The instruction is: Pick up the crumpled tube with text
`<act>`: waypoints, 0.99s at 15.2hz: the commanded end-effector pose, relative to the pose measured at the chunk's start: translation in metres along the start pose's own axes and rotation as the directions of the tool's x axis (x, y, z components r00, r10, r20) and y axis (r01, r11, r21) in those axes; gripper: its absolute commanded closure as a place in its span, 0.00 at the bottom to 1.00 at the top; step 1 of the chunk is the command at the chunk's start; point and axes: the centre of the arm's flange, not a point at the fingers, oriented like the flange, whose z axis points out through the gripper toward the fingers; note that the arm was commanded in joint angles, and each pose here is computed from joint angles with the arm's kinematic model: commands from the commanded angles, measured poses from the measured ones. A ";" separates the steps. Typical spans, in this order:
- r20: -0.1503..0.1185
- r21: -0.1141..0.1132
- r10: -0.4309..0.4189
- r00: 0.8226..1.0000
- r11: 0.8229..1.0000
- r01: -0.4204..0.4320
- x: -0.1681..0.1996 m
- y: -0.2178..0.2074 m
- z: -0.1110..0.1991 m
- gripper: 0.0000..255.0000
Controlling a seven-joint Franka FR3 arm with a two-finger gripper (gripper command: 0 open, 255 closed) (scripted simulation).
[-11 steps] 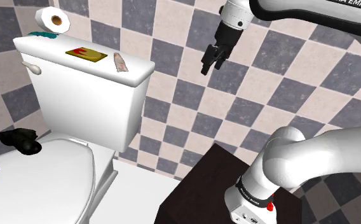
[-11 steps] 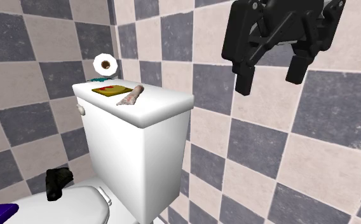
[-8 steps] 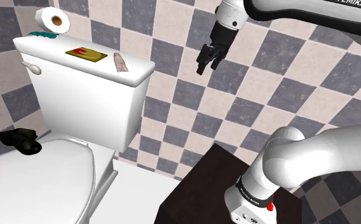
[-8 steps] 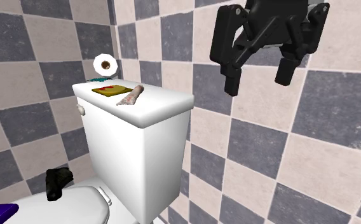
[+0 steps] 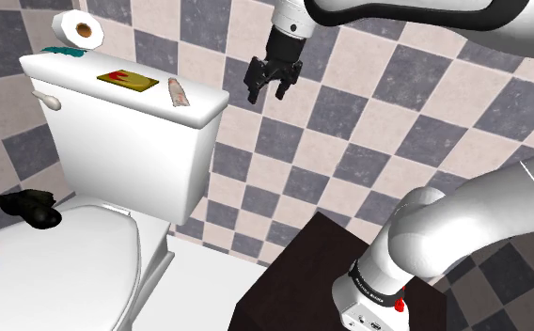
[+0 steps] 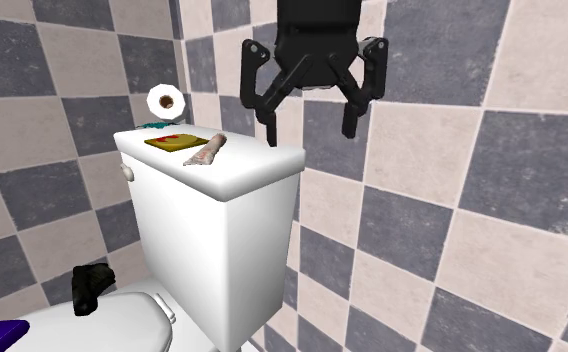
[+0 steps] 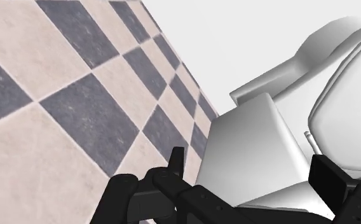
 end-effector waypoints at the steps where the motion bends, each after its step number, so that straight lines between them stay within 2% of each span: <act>1: -0.005 0.007 0.030 1.000 1.000 -0.030 0.022 -0.016 0.008 0.00; 8: -0.018 0.029 0.127 0.992 0.992 -0.126 0.092 -0.067 0.027 0.00; 15: -0.029 0.051 0.223 0.974 0.974 -0.221 0.167 -0.111 0.045 0.00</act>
